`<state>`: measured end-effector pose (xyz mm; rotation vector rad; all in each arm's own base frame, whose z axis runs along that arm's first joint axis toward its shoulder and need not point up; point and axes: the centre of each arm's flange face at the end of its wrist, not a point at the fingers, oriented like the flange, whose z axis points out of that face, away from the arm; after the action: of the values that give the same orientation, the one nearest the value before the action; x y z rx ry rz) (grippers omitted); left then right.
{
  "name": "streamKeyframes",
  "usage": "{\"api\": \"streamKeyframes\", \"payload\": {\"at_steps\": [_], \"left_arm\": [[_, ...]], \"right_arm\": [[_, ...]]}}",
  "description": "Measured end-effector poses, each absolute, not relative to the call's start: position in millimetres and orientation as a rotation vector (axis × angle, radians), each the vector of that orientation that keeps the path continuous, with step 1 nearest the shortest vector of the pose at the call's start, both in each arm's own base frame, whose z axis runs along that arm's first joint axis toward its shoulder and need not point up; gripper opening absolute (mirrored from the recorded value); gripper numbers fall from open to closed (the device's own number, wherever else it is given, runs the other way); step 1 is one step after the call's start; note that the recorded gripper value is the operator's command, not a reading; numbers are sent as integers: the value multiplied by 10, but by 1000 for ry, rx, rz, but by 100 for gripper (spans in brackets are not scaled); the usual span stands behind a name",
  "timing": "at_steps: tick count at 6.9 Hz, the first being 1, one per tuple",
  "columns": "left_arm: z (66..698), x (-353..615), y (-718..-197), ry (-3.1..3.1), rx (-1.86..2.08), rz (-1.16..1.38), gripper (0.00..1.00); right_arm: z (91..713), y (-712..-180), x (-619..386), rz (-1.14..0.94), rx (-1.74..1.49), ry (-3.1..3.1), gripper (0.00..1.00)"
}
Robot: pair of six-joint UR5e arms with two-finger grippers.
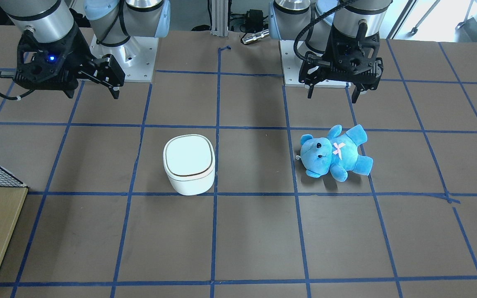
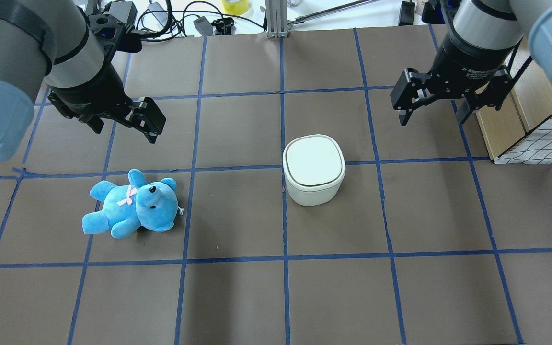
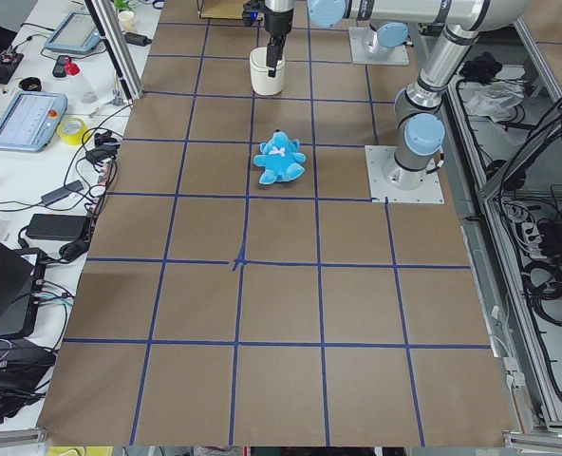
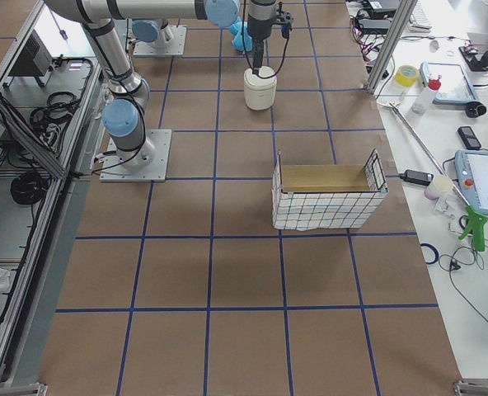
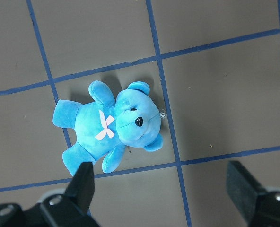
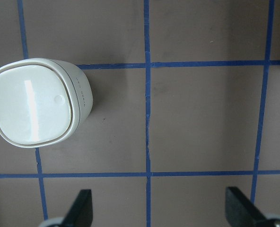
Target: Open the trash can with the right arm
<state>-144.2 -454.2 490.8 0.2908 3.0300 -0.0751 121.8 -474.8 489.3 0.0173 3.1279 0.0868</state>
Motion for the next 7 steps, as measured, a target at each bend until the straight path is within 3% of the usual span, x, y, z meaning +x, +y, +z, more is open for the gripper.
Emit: {"api": "streamKeyframes", "payload": {"at_steps": [7], "left_arm": [[4908, -1442, -4542, 3030, 291, -75, 100]], "right_arm": [[4907, -4762, 1219, 65, 15, 3127, 100]]}}
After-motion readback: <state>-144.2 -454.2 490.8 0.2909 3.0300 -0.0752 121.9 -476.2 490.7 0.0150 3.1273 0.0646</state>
